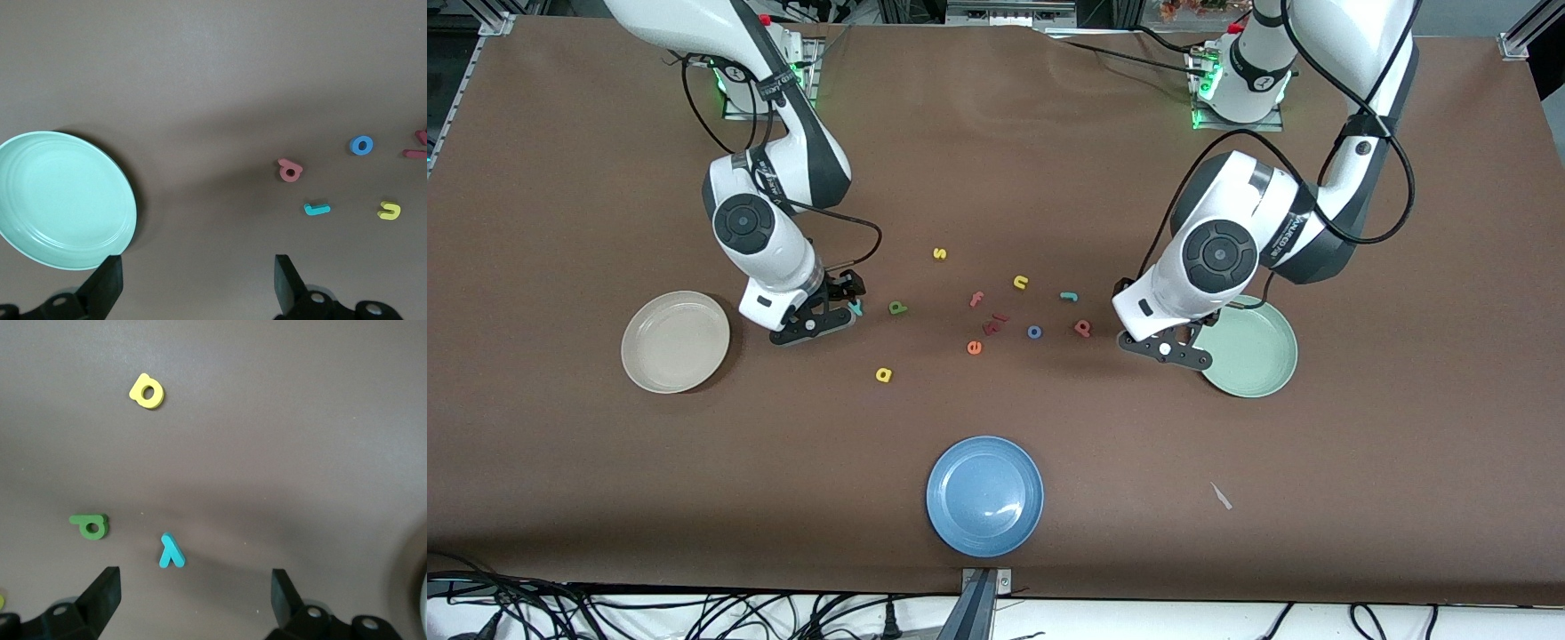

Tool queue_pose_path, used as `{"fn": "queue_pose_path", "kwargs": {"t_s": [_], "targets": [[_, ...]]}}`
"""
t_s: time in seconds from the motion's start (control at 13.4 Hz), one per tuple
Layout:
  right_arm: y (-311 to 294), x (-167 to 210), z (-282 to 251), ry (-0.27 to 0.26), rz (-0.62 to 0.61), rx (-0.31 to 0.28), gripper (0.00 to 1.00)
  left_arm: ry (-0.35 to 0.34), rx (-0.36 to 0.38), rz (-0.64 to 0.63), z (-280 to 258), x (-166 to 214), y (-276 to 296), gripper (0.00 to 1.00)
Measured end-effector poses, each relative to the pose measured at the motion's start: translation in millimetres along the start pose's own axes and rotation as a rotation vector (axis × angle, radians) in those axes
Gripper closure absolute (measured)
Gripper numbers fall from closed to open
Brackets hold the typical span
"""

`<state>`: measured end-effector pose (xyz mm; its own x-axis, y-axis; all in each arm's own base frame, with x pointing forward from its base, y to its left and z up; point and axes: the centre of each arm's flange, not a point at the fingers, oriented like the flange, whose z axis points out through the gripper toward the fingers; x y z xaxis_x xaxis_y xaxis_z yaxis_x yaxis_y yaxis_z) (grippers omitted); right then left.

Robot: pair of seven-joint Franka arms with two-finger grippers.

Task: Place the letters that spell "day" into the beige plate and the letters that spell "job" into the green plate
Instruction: 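Lower the right gripper onto the cyan letter y and grasp it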

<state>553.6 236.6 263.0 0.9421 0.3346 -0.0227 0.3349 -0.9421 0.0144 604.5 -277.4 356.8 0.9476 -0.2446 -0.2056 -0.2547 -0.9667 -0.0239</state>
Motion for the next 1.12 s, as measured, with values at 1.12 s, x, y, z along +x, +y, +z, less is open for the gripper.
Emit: {"fn": "queue_pose_path", "kwargs": {"t_s": [1.12], "targets": [[-21,-11,41,0.003,-0.142,-0.006,0.00,-0.006,0.001,-0.019,6,0,0,0.00]]}}
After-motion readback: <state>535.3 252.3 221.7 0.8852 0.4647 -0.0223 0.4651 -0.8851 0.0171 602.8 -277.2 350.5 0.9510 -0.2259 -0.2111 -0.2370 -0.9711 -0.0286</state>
